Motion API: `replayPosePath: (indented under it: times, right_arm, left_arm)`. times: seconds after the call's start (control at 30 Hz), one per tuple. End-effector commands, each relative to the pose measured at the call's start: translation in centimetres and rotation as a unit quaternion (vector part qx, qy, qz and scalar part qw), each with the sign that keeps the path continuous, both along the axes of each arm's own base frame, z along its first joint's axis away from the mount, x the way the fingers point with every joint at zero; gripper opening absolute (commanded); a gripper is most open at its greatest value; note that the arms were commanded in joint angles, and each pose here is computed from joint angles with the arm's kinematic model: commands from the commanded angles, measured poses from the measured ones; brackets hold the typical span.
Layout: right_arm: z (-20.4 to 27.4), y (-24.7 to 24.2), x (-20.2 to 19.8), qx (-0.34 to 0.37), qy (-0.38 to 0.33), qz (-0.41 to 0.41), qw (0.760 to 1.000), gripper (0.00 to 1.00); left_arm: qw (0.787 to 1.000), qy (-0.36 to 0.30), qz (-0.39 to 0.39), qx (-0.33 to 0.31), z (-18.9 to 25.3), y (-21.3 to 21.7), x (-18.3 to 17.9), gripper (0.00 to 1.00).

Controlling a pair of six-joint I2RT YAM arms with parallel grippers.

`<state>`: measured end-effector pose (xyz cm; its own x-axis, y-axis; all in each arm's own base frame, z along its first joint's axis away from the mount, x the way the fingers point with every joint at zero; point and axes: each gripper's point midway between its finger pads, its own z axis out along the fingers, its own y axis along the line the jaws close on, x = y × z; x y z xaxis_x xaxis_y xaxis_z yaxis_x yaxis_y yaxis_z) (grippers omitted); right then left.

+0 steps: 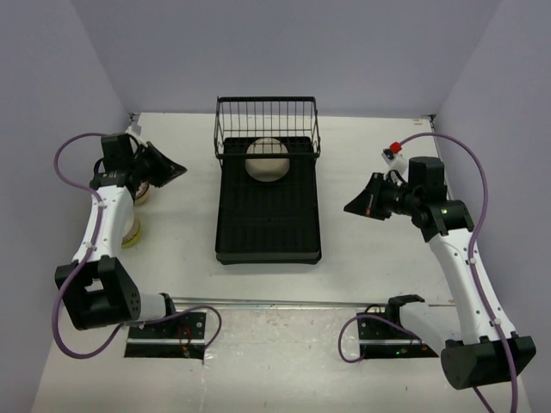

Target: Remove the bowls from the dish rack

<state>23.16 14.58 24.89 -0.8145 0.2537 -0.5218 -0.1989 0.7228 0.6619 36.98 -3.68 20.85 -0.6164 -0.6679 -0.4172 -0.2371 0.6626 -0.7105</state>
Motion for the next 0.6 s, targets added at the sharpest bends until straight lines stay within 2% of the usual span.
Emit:
replayPosePath:
  times: [0.0, 0.1, 0.2, 0.3, 0.43, 0.57]
  right_arm:
    - [1.2, 0.9, 0.0, 0.021, -0.014, 0.021, 0.999, 0.0]
    - [0.7, 1.1, -0.3, 0.019, -0.006, 0.03, 0.999, 0.0]
    - [0.6, 1.1, -0.2, 0.017, -0.005, 0.032, 0.999, 0.0]
    - [0.8, 1.1, 0.1, 0.013, -0.008, 0.031, 0.999, 0.0]
    - [0.8, 1.4, 0.2, 0.021, -0.008, 0.037, 0.999, 0.0]
    - [0.1, 1.7, -0.5, 0.021, -0.005, 0.05, 0.999, 0.0]
  left_arm:
    - [1.0, -0.027, -0.003, -0.01, 2.3, -0.6, 1.3, 0.0]
    - [0.999, -0.025, -0.02, -0.016, 2.3, -2.1, 0.9, 0.0]
    - [0.999, -0.025, -0.037, -0.025, 2.2, -3.9, -0.2, 0.09]
    - [0.998, -0.027, -0.034, -0.054, 2.6, -5.3, -1.6, 0.25]
    - [0.996, -0.071, -0.005, -0.056, 4.5, -4.9, -3.0, 0.37]
    - [0.997, -0.065, 0.002, -0.05, 4.3, -4.7, -3.1, 0.37]
